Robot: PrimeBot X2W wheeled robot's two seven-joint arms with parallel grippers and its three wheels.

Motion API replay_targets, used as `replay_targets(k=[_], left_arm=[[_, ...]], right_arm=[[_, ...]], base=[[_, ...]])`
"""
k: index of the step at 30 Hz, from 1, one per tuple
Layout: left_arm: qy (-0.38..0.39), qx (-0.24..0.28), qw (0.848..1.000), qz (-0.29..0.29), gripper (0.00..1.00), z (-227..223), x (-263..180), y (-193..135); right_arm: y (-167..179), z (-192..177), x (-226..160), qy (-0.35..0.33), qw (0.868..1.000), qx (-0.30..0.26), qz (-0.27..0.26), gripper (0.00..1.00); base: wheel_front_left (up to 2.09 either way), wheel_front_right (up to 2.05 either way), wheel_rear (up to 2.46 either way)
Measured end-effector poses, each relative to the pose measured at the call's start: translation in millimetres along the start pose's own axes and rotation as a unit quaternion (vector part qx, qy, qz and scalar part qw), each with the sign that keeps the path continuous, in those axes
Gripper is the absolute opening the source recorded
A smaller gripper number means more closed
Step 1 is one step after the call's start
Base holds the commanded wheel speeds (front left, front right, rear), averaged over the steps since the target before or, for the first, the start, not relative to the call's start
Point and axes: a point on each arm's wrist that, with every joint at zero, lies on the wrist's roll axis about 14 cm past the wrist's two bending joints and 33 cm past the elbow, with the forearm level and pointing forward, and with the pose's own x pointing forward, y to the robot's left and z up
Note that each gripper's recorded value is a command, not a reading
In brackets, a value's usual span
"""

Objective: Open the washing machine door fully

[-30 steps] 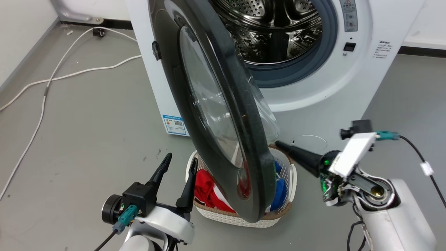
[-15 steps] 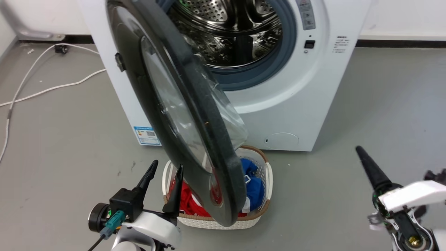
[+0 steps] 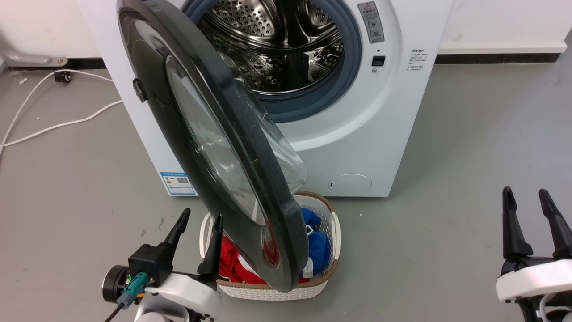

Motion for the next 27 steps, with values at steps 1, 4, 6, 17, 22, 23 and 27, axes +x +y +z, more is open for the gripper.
replay_targets(k=[1,4,6,17,22,23,27], left_arm=[[0.0,0.0,1.0,0.001,1.0,0.3,-0.5,0.8],[0.0,0.003,1.0,0.005,1.0,0.7,-3.4,4.1],[0.0,0.004,1.0,0.008,1.0,0.9,-5.5,5.7],[0.003,0.003,1.0,0.015,1.0,-0.8,-15.1,8.1],[0.004,0.003,1.0,0.017,1.0,-1.4,-16.8,9.5],[0.005,0.004,1.0,0.017,1.0,-1.6,-17.2,10.1],[0.007,0.006,1.0,0.019,1.0,-2.3,-18.0,12.5]], right_arm=[[4.2,3.8,-0.6,-0.005,1.0,-0.02,0.005,1.0],[18.3,7.8,-6.3,-0.01,0.998,-0.063,0.022,1.0],[26.1,1.1,-14.0,0.002,0.997,-0.077,0.03,1.0],[43.9,-24.5,-36.8,0.045,0.996,-0.067,0.043,1.0],[47.3,-25.4,-36.0,0.046,0.996,-0.064,0.047,1.0],[48.0,-26.3,-35.9,0.047,0.996,-0.064,0.048,1.0],[49.5,-29.0,-35.3,0.051,0.995,-0.062,0.05,1.0]], base=[[0.0,0.0,0.0],[0.0,0.0,0.0],[0.0,0.0,0.0],[0.0,0.0,0.0],[0.0,0.0,0.0],[0.0,0.0,0.0],[0.0,0.0,0.0]])
